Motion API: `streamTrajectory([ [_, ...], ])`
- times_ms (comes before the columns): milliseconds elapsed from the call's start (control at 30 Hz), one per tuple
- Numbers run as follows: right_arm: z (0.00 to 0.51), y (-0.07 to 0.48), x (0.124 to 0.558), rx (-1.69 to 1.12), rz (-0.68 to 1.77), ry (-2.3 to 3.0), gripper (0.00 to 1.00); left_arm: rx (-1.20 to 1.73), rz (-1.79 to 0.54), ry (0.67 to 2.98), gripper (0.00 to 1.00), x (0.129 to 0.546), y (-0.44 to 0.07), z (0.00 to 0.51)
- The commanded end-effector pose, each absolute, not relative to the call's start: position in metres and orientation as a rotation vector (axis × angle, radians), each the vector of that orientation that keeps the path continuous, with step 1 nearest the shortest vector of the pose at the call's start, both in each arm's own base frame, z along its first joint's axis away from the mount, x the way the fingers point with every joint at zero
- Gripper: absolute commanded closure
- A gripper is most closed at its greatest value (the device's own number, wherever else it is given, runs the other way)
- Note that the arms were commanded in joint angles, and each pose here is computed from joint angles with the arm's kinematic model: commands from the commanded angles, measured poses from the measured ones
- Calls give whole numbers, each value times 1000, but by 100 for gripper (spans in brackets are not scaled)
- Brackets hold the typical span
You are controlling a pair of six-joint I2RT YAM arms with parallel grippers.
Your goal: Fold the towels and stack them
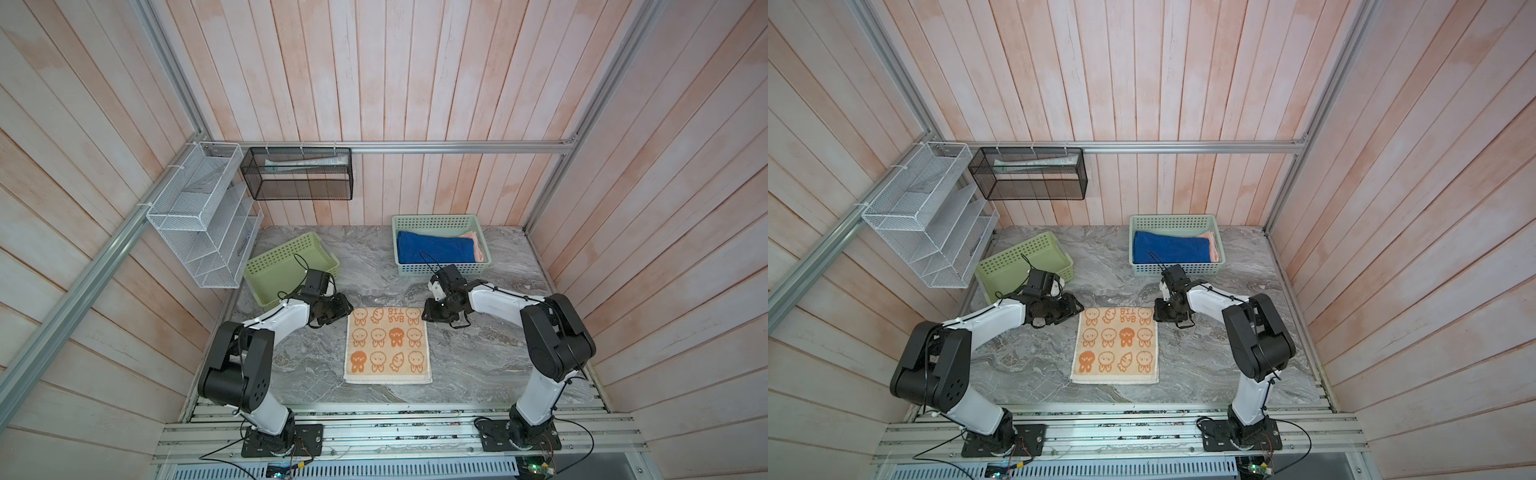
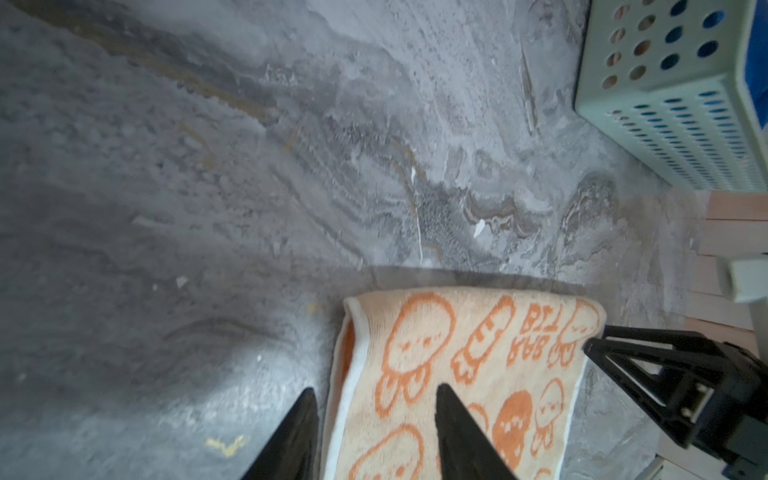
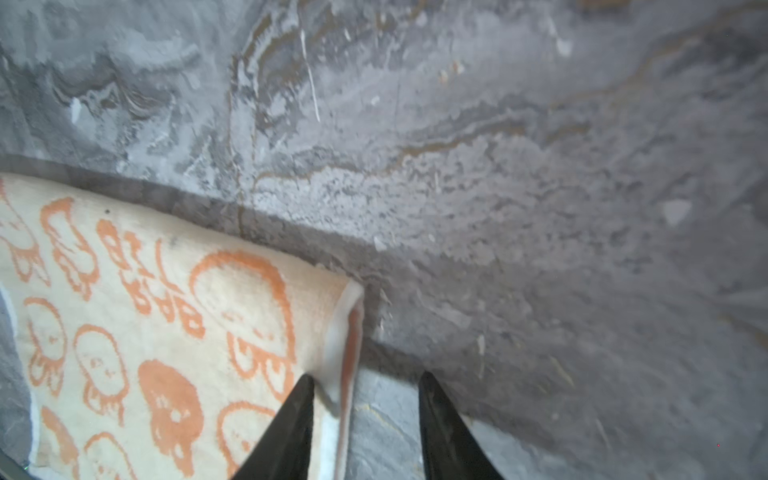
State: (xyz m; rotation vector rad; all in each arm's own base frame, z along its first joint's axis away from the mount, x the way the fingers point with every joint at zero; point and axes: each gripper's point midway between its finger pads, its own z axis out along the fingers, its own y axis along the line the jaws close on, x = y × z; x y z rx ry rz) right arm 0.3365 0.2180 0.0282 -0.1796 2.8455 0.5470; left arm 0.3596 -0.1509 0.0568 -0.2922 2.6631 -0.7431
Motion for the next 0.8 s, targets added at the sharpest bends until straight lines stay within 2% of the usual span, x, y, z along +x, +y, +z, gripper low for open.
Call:
streamTrajectory([
  [0,24,221,345,-187,546,2844,57,-247,-791,2646,53,373,-158,54],
  [200,20,223,353,-219,543,2849,59,-257,-850,2660,53,375,-166,41],
  [333,19,228,357,-250,561,2855,68,-235,-903,2646,54,376,-173,45],
  [433,20,230,359,-271,566,2854,75,-223,-915,2633,58,379,-174,49],
  [467,20,230,360,-276,566,2852,79,-215,-919,2630,61,379,-174,50],
  [633,27,232,366,-309,571,2825,100,-170,-956,2615,91,382,-177,54],
  [700,32,232,370,-318,574,2809,100,-153,-962,2602,100,385,-177,58],
  [767,41,232,375,-326,575,2783,100,-141,-972,2585,100,388,-177,64],
])
